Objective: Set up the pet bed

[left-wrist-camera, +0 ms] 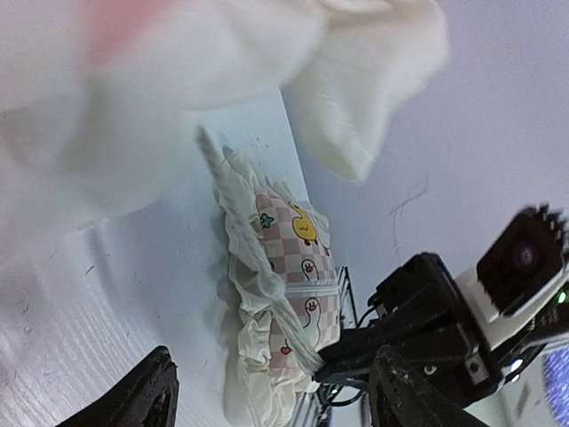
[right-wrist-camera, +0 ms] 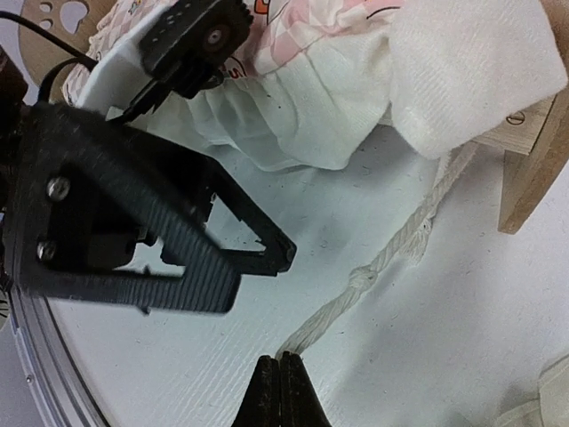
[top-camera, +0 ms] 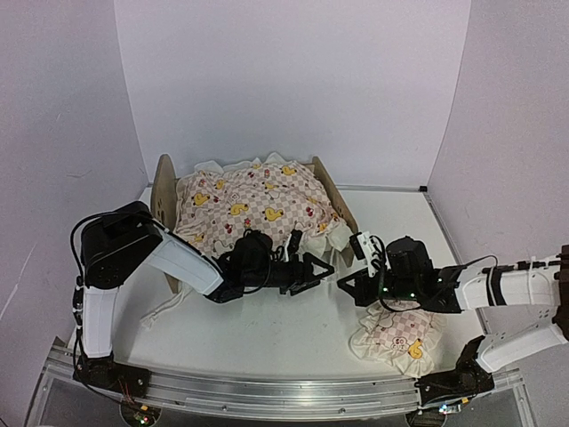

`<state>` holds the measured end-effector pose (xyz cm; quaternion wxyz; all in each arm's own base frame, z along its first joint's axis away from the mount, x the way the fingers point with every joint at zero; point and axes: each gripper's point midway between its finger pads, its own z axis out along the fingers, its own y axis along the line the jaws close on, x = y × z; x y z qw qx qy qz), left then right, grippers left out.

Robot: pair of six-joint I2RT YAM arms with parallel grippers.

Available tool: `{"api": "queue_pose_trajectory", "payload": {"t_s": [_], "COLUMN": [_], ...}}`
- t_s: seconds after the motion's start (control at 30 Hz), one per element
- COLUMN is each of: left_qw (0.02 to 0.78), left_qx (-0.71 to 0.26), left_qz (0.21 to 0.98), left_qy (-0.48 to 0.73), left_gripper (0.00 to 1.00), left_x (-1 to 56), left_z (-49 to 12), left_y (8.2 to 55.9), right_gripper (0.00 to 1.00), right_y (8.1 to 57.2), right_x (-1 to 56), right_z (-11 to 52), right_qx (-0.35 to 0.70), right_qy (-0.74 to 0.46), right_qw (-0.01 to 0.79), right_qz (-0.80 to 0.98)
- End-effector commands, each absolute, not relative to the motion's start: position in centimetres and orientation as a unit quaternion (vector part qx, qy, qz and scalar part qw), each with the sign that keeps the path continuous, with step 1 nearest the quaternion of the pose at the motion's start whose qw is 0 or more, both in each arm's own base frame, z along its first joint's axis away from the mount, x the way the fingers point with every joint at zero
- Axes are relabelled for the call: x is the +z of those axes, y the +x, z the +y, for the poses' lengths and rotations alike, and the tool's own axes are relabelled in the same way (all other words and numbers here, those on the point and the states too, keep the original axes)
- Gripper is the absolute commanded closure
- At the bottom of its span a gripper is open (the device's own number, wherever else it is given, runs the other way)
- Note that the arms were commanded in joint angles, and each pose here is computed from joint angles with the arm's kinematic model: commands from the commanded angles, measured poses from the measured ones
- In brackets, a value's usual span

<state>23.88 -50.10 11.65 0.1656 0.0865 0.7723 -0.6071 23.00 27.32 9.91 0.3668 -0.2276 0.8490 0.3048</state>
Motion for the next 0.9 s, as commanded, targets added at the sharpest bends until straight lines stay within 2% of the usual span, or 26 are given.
{"api": "queue_pose_trajectory", "payload": {"t_s": [0.0, 0.1, 0.3, 0.47, 0.67, 0.87], "left_qw": [0.065, 0.051, 0.036, 0.034, 0.015, 0.028], "left_qx": [-0.64, -0.646, -0.644, -0.635, -0.632, -0.632], "left_qz": [0.765, 0.76, 0.762, 0.769, 0.772, 0.773], "left_qy": [-0.038, -0.048, -0.055, -0.067, -0.069, -0.052], "left_gripper": [0.27, 0.3, 0.45, 0.46, 0.55, 0.77], "left_x": [11.5, 11.6, 10.6, 9.4, 8.4, 8.6], "left_z": [-50.9, -52.0, -53.0, -52.9, -53.2, -52.9], "left_y": [24.6, 24.8, 24.5, 24.4, 23.9, 23.9], "right_gripper": [1.0, 1.0, 1.0, 1.0, 1.0, 1.0], "right_y": [22.9, 22.8, 22.8, 22.9, 23.6, 24.0], "right_x": [11.6, 11.7, 12.4, 13.0, 13.8, 14.6], "right_z": [29.1, 29.4, 29.8, 30.3, 30.6, 31.0], "right_qx": [0.335, 0.346, 0.36, 0.375, 0.373, 0.376], "right_qy": [-0.264, -0.264, -0.258, -0.254, -0.245, -0.244], "right_qw": [0.387, 0.387, 0.394, 0.401, 0.418, 0.425], "right_qz": [0.818, 0.813, 0.805, 0.797, 0.791, 0.786]}}
